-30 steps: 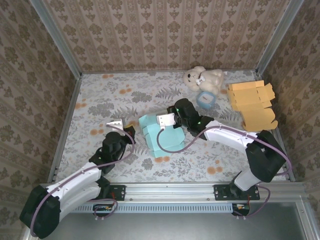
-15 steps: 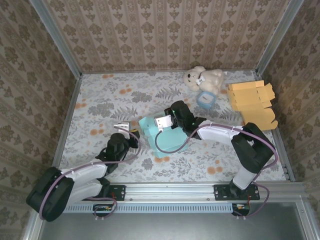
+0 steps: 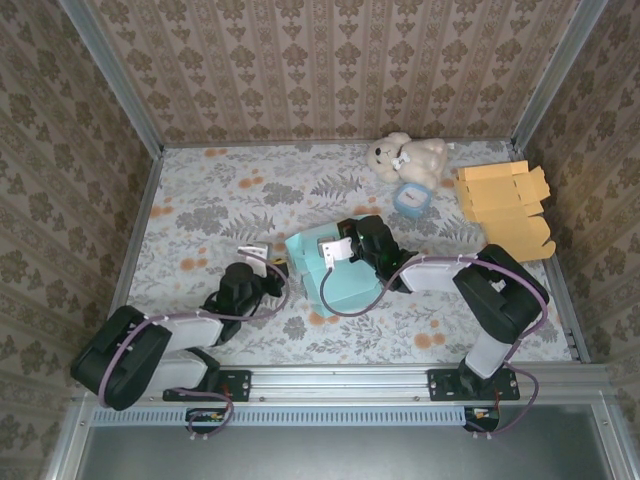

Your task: Fold the paper box

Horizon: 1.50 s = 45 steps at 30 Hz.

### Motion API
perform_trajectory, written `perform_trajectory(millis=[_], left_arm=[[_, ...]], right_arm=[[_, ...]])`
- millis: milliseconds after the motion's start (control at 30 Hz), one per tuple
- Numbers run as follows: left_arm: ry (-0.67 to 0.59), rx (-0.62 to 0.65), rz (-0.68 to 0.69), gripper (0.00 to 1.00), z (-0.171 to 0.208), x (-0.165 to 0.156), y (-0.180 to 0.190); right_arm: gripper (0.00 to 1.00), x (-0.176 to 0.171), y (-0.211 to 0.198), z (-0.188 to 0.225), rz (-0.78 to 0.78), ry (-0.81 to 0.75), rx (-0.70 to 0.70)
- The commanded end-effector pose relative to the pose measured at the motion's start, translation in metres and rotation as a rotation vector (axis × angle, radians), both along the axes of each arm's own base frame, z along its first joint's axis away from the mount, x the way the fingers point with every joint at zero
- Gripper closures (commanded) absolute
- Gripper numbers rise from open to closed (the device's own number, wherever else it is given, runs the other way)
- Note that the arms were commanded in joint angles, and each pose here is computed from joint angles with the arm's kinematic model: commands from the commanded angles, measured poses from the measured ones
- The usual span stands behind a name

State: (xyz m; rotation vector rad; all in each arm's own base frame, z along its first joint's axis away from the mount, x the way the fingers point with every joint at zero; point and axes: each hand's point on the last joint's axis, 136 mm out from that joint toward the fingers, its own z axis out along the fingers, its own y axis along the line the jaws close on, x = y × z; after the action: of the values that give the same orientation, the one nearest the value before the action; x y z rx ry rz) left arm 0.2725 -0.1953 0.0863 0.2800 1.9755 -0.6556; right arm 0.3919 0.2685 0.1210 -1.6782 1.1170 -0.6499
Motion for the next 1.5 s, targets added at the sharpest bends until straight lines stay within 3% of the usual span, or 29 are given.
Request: perform_trajectory(millis=[0, 833, 1200, 1467], left_arm=[[-0.056, -0.065, -0.101, 0.79, 0.022, 0.004, -0.023], [-0.023, -0.141, -0.156, 0.73, 0.012, 0.022, -0.049], [-0.029, -0.228, -0.243, 0.76, 0.012, 0.021, -0.069], [-0.051, -0.153, -0.186, 0.83, 0.009, 0.036, -0.07]], right_arm=[[1.0, 0.003, -0.006, -0.002, -0.021, -0.028, 0.004], [1.0, 0.0, -0.006, -0.003, -0.012, 0.003, 0.04], [1.0, -0.002, -0.006, -0.008, -0.02, 0.016, 0.051], [1.0, -0.004, -0.008, -0.016, -0.03, 0.022, 0.041]])
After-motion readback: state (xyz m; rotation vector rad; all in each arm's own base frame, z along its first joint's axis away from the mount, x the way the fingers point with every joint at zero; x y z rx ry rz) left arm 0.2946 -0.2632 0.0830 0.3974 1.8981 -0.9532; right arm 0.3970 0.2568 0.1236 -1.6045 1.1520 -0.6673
